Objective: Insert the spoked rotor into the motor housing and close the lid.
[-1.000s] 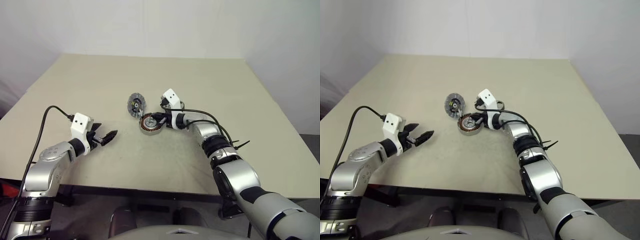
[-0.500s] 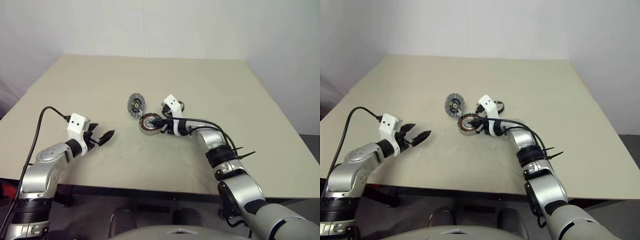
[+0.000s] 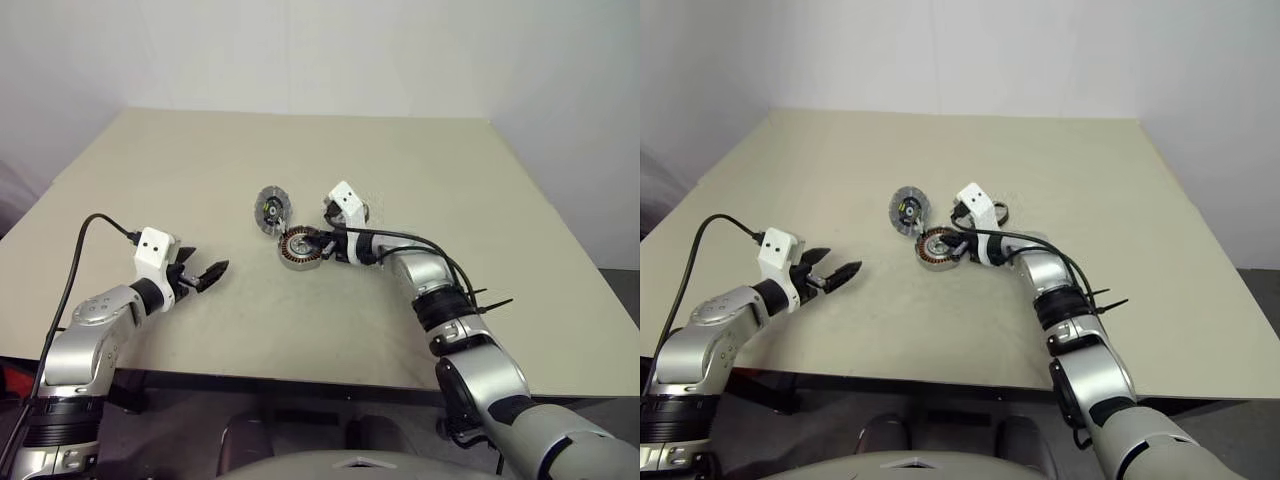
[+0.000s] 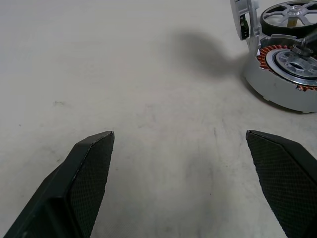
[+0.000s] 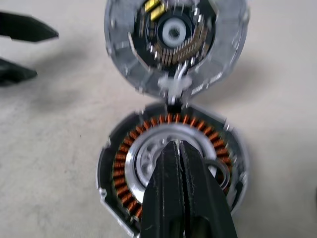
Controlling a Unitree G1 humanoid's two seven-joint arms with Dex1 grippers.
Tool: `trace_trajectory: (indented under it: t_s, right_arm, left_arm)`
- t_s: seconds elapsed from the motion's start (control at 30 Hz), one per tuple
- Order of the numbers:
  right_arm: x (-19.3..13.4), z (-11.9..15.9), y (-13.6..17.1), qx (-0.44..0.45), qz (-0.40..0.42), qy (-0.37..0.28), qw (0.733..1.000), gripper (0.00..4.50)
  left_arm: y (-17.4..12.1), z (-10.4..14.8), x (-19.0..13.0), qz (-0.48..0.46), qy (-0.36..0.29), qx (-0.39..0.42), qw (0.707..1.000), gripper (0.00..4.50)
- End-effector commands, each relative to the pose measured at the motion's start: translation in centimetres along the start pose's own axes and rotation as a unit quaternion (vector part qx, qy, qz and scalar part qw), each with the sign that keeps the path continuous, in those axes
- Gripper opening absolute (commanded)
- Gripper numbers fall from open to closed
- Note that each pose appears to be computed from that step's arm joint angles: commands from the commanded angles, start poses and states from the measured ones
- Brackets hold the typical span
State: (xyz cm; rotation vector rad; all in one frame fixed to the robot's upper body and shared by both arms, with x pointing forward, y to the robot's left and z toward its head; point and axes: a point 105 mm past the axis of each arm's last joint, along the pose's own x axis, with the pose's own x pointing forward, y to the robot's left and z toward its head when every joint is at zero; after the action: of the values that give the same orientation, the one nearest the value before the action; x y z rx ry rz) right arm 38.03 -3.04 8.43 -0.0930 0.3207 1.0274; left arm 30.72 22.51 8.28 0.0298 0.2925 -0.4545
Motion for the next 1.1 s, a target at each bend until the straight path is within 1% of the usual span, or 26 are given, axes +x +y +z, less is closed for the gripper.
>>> trace_trajectory:
  t_s: [0.03, 0.1, 0.2, 0.33, 0.4, 0.53, 0.7, 0.93, 1.1]
  right_arm:
    - [-0.6, 2.1, 0.2, -0.043, 0.019, -0.017, 0.999, 0.93]
    - [-0.9, 2.4, 0.3, -0.062, 0.026, -0.01, 0.998, 1.56]
    - [-1.4, 2.3, 0.7, -0.083, 0.041, 0.013, 0.996, 1.56]
    - [-1.9, 2.6, 0.8, -0.122, 0.042, 0.047, 0.991, 1.56]
    - [-2.2, 3.8, 0.8, -0.167, 0.054, 0.062, 0.983, 1.56]
    - [-2.4, 4.8, 0.8, -0.205, 0.081, 0.088, 0.972, 1.56]
    - [-1.8, 4.8, -0.2, -0.219, 0.08, 0.12, 0.965, 1.56]
    - [-1.2, 2.4, -0.7, -0.205, 0.097, 0.163, 0.96, 1.56]
    - [-0.7, 2.9, -1.5, -0.207, 0.086, 0.164, 0.961, 1.56]
  left_arm:
    - [0.3, 1.3, -0.2, 0.006, -0.022, 0.017, 1.0, 4.5]
    - [0.3, 1.3, -0.1, 0.006, -0.021, 0.016, 1.0, 4.5]
    - [0.3, 1.3, -0.1, 0.005, -0.021, 0.016, 1.0, 4.5]
    - [0.2, 1.3, 0.0, 0.004, -0.022, 0.014, 1.0, 4.5]
    - [0.0, 1.2, 0.2, 0.001, -0.021, 0.011, 1.0, 4.5]
    - [-0.5, 1.0, 0.6, -0.003, -0.021, 0.007, 1.0, 4.5]
    - [-0.8, 0.9, 0.9, -0.005, -0.022, 0.004, 1.0, 4.5]
    - [-0.9, 0.6, 0.6, -0.003, -0.021, 0.001, 1.0, 4.5]
    - [-1.0, 0.6, 0.7, -0.003, -0.021, 0.001, 1.0, 4.5]
